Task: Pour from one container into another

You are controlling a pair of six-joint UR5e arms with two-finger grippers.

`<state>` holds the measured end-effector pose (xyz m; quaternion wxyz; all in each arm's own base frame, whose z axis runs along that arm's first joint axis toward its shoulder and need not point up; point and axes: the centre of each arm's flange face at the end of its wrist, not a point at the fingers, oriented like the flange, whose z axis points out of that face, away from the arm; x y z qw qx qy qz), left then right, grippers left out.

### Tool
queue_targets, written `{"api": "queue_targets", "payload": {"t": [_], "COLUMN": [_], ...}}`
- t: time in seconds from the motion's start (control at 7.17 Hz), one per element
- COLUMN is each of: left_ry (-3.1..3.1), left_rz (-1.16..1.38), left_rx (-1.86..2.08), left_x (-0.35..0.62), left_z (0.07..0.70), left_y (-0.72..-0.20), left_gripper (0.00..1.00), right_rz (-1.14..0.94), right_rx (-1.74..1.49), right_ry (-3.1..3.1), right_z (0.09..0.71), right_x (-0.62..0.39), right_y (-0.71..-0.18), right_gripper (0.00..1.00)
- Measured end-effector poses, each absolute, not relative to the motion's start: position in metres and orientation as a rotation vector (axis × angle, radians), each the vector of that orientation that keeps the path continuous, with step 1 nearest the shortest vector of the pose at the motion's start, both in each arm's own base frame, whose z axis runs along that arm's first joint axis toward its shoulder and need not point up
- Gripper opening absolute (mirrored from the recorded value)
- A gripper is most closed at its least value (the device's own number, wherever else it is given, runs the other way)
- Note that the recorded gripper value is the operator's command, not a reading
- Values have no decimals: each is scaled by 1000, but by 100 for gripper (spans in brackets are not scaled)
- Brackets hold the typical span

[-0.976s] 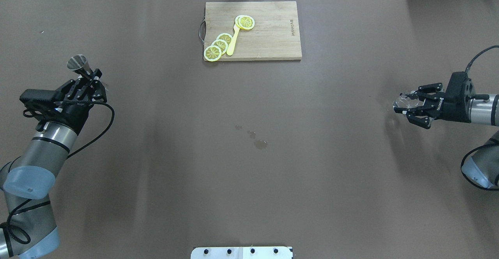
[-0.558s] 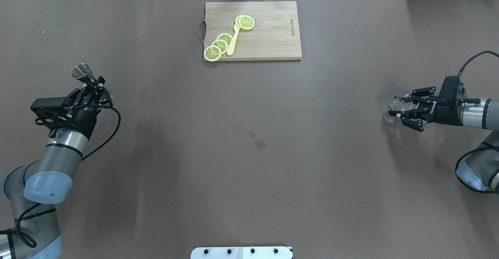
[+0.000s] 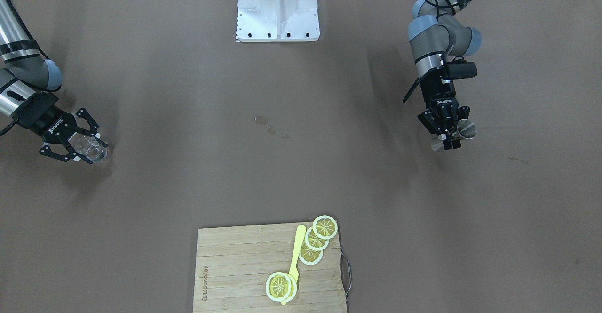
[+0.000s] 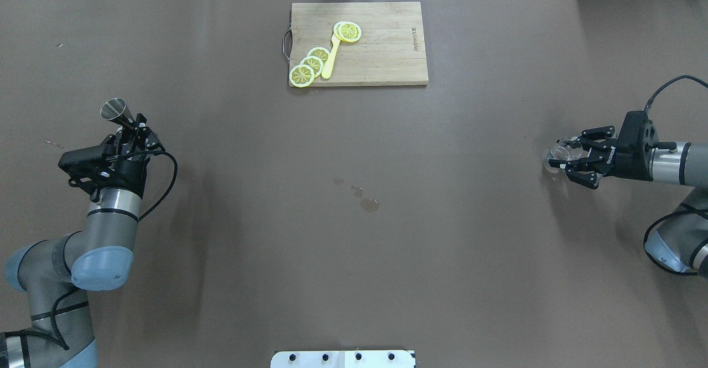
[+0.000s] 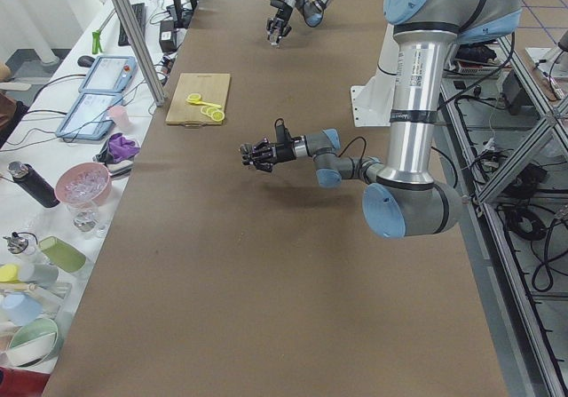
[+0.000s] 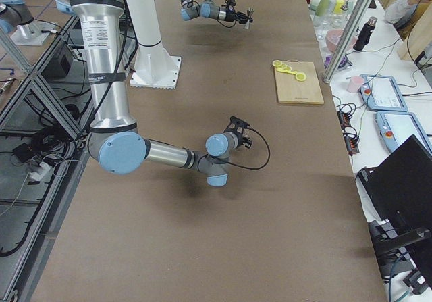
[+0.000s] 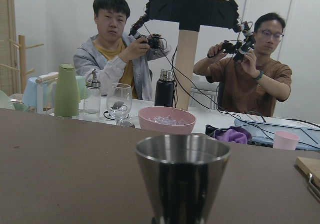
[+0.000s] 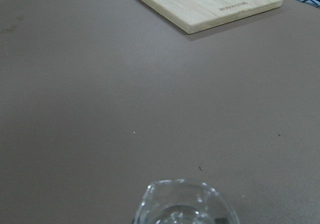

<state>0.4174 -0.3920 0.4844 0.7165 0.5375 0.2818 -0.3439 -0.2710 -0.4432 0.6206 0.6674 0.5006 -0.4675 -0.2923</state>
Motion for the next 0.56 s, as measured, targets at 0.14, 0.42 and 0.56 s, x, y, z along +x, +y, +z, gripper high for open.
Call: {"api": "queue_targets", "payload": {"t": [0.14,0.42,0.56], "left_ry": [611,582,557], "left_rz": [-786,-829,-847], "left_rx": [1196,1222,1237], "left_x": [420,425,430], "left_z": [485,491,496], "left_y": [-392,-390,-387], "left_gripper": [0,0,0], "right_rz": [-661,-662,-662], "right_rx": [1128,1128,1127], "right_ry": [-1055,-1054,-1054], "right_z": [621,622,622], "right_x": [-272,-273,-273], "right_y": [-443,-444,-444], "right_gripper": [0,0,0]}}
